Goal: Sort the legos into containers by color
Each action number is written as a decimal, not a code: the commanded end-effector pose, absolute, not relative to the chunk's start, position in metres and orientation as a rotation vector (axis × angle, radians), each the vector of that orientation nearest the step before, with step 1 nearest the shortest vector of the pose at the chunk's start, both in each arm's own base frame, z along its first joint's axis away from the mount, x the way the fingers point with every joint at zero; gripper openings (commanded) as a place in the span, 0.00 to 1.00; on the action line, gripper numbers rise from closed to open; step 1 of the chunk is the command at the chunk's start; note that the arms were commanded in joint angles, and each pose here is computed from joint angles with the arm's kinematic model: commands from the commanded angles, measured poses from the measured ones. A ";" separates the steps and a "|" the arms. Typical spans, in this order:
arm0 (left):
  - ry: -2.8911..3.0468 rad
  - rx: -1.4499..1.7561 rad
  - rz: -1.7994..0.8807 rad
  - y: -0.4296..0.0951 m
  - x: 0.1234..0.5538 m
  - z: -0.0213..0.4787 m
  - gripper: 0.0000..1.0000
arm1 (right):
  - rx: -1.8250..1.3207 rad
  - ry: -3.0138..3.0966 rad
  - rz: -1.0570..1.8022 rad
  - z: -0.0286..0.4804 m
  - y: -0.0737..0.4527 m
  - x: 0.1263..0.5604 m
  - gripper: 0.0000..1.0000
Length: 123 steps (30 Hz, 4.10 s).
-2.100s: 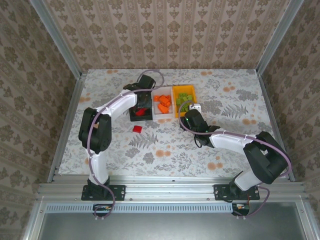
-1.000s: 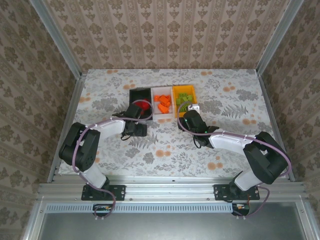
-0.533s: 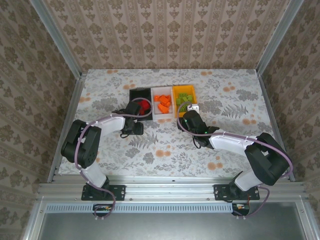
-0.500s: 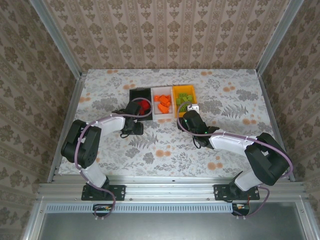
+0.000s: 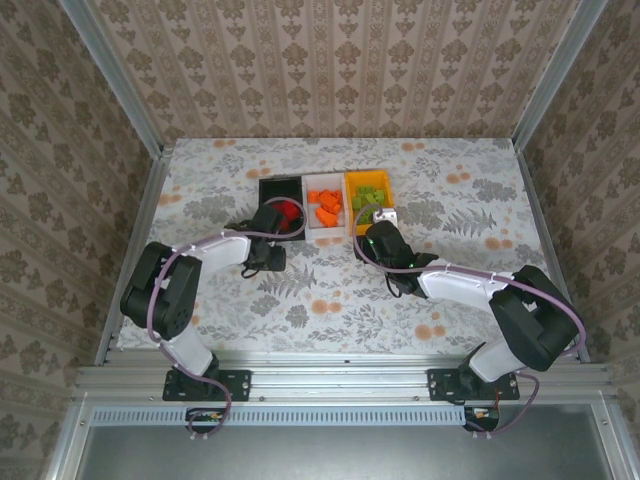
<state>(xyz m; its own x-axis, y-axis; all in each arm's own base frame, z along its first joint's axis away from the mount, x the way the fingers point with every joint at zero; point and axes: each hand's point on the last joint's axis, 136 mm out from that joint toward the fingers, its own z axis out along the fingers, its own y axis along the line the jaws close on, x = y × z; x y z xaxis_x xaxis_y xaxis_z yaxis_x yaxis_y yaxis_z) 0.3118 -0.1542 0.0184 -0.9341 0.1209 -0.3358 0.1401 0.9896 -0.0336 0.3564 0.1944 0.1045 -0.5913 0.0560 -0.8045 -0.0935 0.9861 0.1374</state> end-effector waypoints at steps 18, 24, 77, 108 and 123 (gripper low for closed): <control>2.650 0.261 -0.215 -0.186 0.300 0.055 0.45 | -0.024 2.146 0.186 0.121 0.196 0.361 0.60; 2.622 0.259 -0.226 -0.188 0.301 0.069 0.44 | -0.025 2.145 0.189 0.121 0.198 0.361 0.60; 1.989 -0.146 0.088 -0.068 0.269 0.243 1.00 | -0.375 1.742 0.077 0.246 0.250 0.313 1.00; 1.915 -0.039 0.129 0.017 0.392 0.095 1.00 | 0.145 1.742 -0.222 0.122 -0.011 0.369 1.00; 1.926 0.028 0.149 0.006 0.397 0.095 1.00 | 0.167 1.893 -0.116 0.100 -0.022 0.396 1.00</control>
<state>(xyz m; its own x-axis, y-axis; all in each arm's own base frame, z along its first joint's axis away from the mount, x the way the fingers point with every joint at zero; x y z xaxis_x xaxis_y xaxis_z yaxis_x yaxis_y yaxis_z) 0.3924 0.0084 0.0891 -0.3652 0.0692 -0.9284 -0.0692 0.9925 0.1012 0.3952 -0.0287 0.0954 -0.3315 0.0400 -0.9426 0.2011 0.9791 -0.0291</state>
